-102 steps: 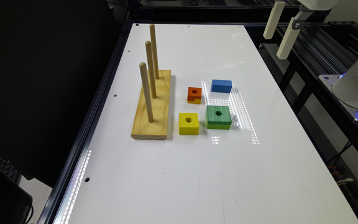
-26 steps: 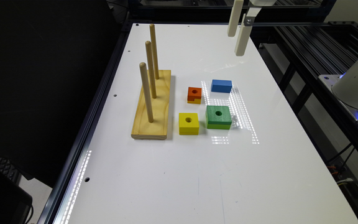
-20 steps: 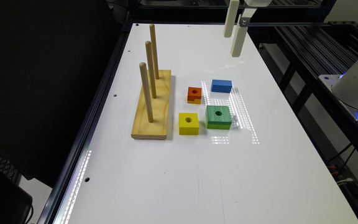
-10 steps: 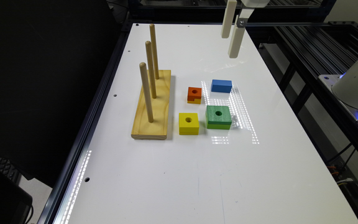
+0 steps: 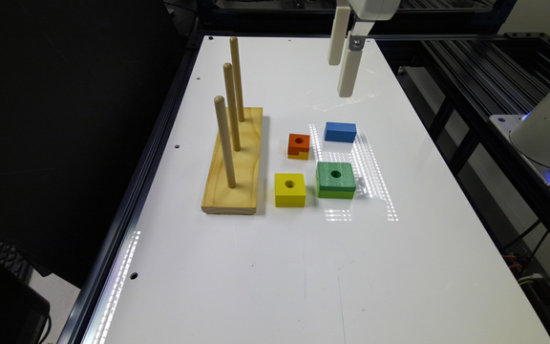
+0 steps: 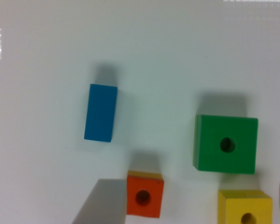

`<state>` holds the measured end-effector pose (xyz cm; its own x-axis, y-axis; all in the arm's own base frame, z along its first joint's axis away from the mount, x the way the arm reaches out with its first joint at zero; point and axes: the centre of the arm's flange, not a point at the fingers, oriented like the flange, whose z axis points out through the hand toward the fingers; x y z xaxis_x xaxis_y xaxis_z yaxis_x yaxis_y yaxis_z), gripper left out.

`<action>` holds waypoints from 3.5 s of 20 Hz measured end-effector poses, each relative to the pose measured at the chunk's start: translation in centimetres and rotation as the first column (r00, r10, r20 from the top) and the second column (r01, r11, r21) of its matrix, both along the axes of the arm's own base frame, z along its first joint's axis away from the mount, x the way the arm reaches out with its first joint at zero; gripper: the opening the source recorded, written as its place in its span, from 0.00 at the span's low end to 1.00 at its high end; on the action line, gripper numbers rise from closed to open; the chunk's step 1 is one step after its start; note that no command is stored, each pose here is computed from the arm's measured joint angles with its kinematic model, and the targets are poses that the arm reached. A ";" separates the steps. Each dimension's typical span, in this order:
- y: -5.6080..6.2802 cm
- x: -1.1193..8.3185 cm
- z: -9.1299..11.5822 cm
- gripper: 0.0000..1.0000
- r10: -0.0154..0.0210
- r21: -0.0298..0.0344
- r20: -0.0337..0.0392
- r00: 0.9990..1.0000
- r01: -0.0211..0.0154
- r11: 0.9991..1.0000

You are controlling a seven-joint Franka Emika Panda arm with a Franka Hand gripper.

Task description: Pick up yellow block.

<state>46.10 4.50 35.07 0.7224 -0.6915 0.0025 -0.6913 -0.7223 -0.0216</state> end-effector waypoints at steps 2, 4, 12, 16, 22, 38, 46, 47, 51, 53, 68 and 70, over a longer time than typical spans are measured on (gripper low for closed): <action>0.1 0.00 0.0 1.00 0.000 0.000 0.000 1.000 0.000 1.000; 0.1 0.00 0.0 1.00 0.000 0.000 0.000 1.000 0.000 1.000; 0.3 0.38 0.3 1.00 0.002 0.001 0.007 1.000 -0.002 1.000; 0.8 1.08 0.1 1.00 0.000 0.004 0.006 1.000 0.000 1.000; 1.8 2.12 0.0 1.00 0.000 0.008 0.006 1.000 0.000 1.000; 4.5 4.64 -0.2 1.00 0.001 0.022 0.011 1.000 -0.001 1.000; 4.9 4.81 -0.2 1.00 0.000 0.023 0.012 1.000 0.000 1.000; 4.9 4.80 -0.2 1.00 0.000 0.023 0.012 1.000 0.000 1.000; 4.9 4.86 -1.1 1.00 0.000 0.022 -0.001 1.000 0.000 1.000; 4.9 5.09 -2.3 1.00 0.000 0.023 -0.004 1.000 0.000 1.000; 5.0 5.53 -4.7 1.00 0.001 0.030 -0.013 1.000 0.000 1.000; 5.0 5.57 -4.9 1.00 0.001 0.031 -0.013 1.000 0.000 1.000</action>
